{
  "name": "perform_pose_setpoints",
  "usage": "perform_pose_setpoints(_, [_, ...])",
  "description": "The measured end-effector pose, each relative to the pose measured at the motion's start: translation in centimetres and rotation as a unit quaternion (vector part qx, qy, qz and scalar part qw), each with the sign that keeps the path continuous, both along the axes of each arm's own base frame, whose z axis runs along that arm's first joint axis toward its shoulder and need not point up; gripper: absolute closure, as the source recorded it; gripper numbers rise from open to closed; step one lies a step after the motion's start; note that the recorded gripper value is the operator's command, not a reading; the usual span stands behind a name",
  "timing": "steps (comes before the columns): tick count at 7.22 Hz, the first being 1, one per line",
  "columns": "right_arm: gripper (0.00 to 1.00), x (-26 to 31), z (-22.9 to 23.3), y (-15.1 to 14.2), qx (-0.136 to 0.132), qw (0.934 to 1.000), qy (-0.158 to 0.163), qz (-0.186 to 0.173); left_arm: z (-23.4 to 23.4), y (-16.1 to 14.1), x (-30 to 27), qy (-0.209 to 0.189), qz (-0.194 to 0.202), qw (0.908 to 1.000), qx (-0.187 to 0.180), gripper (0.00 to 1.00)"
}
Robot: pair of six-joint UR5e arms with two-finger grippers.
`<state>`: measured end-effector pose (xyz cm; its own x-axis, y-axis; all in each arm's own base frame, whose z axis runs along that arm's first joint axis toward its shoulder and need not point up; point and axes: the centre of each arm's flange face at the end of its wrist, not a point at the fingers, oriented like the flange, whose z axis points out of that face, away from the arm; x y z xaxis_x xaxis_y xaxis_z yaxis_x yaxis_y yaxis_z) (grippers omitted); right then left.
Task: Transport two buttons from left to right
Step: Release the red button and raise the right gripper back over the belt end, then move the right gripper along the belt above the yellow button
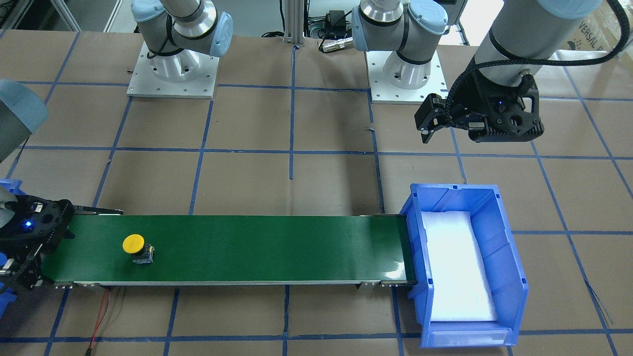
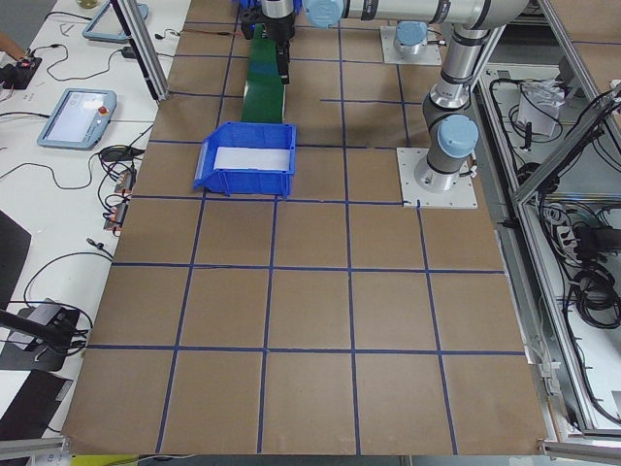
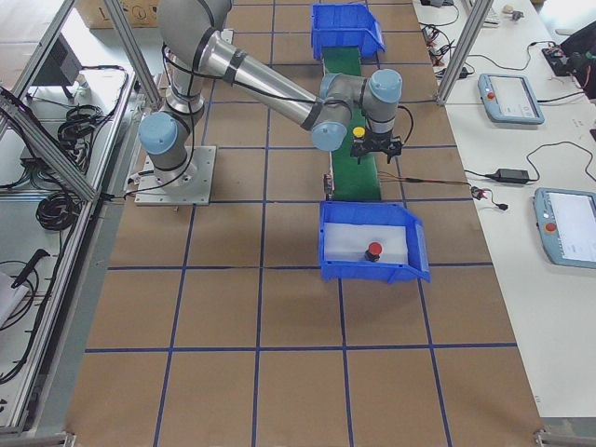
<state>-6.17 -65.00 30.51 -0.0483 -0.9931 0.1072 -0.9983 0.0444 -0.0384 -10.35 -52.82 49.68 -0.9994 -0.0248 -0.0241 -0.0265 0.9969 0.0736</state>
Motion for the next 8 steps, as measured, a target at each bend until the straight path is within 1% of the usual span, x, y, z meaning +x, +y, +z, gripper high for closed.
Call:
perform_pose_setpoints(2, [0.0,0.1,-0.4,0.0,0.002,1.0,-0.003,0.0,0.0,0.0,0.0,0.0,0.0,1.0,0.0,0.0])
perform_pose_setpoints(4, [0.0,0.7,-1.2,0.1,0.013,0.9999,-0.004,0.001,0.0,0.0,0.0,0.0,0.0,1.0,0.0,0.0])
perform_pose_setpoints(6, [0.0,2.1,-1.7,0.1,0.019,0.9998,-0.003,0.009,0.0,0.0,0.0,0.0,0.0,1.0,0.0,0.0])
perform_pose_setpoints(8, [0.0,3.7,-2.4,0.0,0.027,0.9994,0.009,0.021,0.0,0.0,0.0,0.0,0.0,1.0,0.0,0.0])
